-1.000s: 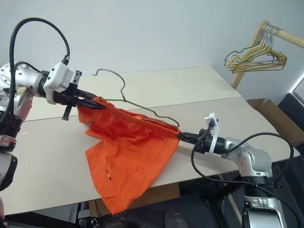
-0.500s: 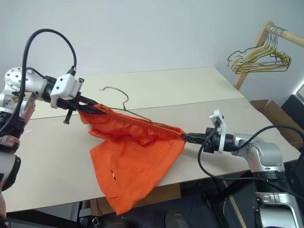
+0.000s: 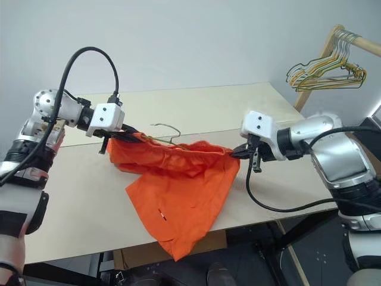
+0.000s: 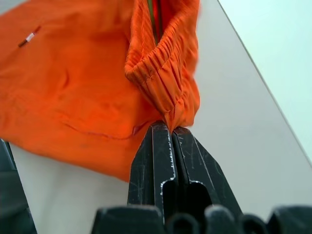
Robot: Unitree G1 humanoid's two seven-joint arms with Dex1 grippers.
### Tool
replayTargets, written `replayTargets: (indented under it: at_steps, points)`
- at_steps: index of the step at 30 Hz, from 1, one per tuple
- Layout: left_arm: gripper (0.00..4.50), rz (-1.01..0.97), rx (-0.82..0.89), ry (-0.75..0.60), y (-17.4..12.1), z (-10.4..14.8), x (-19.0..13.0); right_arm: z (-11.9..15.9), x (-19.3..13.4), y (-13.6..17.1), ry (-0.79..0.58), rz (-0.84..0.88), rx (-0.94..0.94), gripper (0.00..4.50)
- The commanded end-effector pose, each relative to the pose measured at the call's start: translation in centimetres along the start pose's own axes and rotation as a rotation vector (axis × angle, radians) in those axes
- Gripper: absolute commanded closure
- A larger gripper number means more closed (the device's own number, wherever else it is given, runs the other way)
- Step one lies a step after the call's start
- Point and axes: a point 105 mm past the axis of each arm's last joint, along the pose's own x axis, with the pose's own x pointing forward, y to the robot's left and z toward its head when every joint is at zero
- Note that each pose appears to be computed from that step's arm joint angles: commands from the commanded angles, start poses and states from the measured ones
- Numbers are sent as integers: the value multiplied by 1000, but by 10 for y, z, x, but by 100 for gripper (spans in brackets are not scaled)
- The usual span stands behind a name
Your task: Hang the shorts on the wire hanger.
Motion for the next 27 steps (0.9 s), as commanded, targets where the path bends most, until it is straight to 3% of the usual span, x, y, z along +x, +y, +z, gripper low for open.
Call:
replayTargets:
  at_steps: [1, 4, 9, 15, 18, 21, 27]
  points:
    - [450, 77, 57, -29, 17, 20, -6, 24, -6, -3, -25, -20, -50, 444]
    - [450, 90, 68, -17, 17, 18, -3, 34, -7, -3, -59, -13, -38, 444]
    - [450, 112, 41, -124, 17, 29, -3, 20, 9, -12, -39, -77, -10, 444]
    - [450, 92, 31, -144, 10, 28, -3, 14, 18, -17, -60, -146, -23, 444]
    - [450, 99, 28, -149, 9, 28, -2, 10, 20, -15, -67, -154, -63, 382]
    - [450, 111, 20, -164, 11, 29, -3, 7, 22, -10, -74, -129, -68, 282]
    - [450, 109, 22, -177, 10, 30, -2, 0, 28, -4, -110, -72, -10, 282]
